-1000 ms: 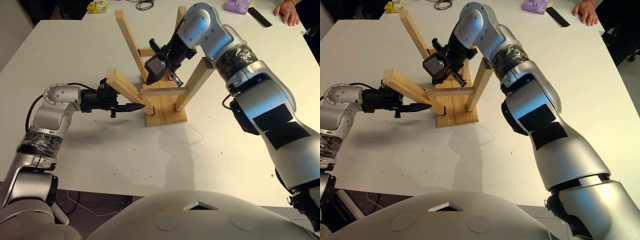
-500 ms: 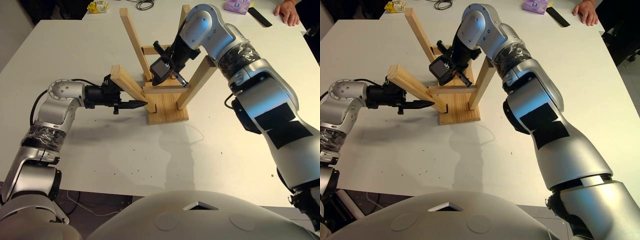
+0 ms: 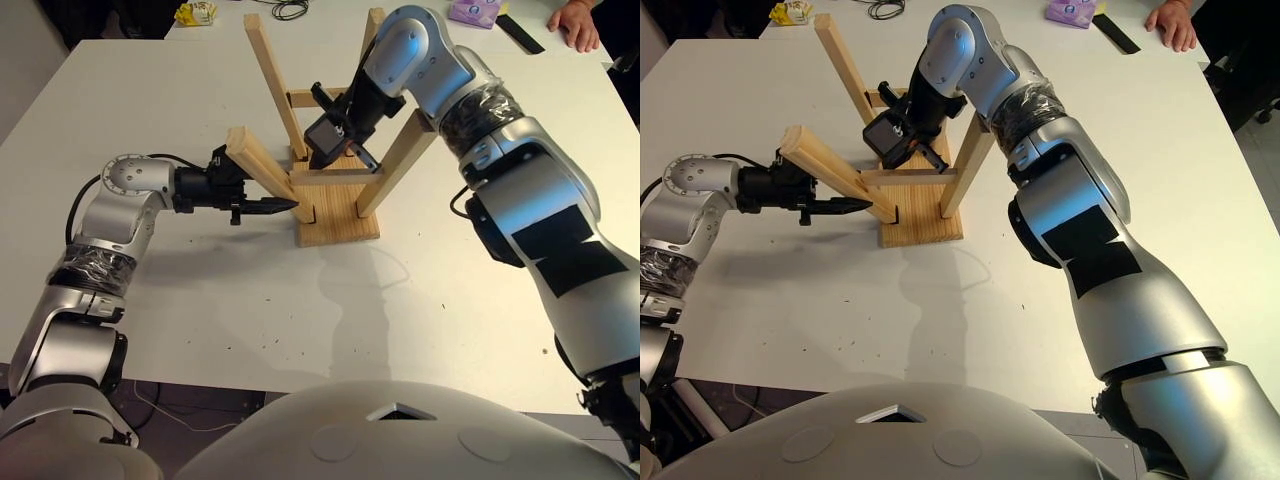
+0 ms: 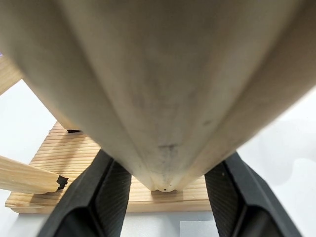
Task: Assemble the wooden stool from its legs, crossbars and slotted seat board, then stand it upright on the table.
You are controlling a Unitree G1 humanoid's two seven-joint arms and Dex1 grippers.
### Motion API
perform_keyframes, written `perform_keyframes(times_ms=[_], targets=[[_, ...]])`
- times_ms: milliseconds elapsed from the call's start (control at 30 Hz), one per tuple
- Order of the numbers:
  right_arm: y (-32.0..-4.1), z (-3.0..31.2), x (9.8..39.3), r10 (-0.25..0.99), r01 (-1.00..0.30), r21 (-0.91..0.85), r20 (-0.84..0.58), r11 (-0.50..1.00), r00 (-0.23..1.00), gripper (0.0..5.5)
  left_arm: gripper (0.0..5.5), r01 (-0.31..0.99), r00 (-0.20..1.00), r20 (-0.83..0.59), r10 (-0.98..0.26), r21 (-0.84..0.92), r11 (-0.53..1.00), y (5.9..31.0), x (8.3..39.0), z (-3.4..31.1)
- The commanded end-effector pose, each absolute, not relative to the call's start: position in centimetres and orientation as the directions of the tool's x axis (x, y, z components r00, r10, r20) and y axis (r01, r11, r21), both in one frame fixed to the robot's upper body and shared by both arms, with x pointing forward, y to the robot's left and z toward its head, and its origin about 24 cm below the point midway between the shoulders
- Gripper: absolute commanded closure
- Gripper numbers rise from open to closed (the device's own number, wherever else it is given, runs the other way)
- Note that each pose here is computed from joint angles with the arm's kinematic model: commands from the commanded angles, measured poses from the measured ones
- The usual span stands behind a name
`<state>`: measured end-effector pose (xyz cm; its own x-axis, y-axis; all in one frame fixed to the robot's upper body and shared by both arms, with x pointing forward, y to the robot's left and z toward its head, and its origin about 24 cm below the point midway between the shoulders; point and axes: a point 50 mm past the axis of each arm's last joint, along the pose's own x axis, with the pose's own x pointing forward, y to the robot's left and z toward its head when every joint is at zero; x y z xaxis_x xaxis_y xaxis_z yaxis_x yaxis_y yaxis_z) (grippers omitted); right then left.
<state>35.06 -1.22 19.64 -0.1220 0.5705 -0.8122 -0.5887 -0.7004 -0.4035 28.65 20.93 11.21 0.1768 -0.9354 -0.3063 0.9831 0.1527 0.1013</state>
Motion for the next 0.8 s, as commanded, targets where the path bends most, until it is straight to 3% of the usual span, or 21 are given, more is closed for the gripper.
perform_keyframes(times_ms=[33, 800], targets=[[-0.2, 19.3, 34.2, 0.593, -0.583, -0.379, -0.771, -0.719, -0.231, 5.50, 3.44, 0.947, -0.022, -0.646, -0.763, -0.257, 0.191, 21.5, 24.0, 0.6], [-0.6, 18.6, 34.2, 0.589, -0.595, -0.362, -0.771, -0.718, -0.241, 5.50, 3.44, 0.966, -0.073, -0.693, -0.718, -0.227, 0.121, 20.4, 25.9, 0.9]])
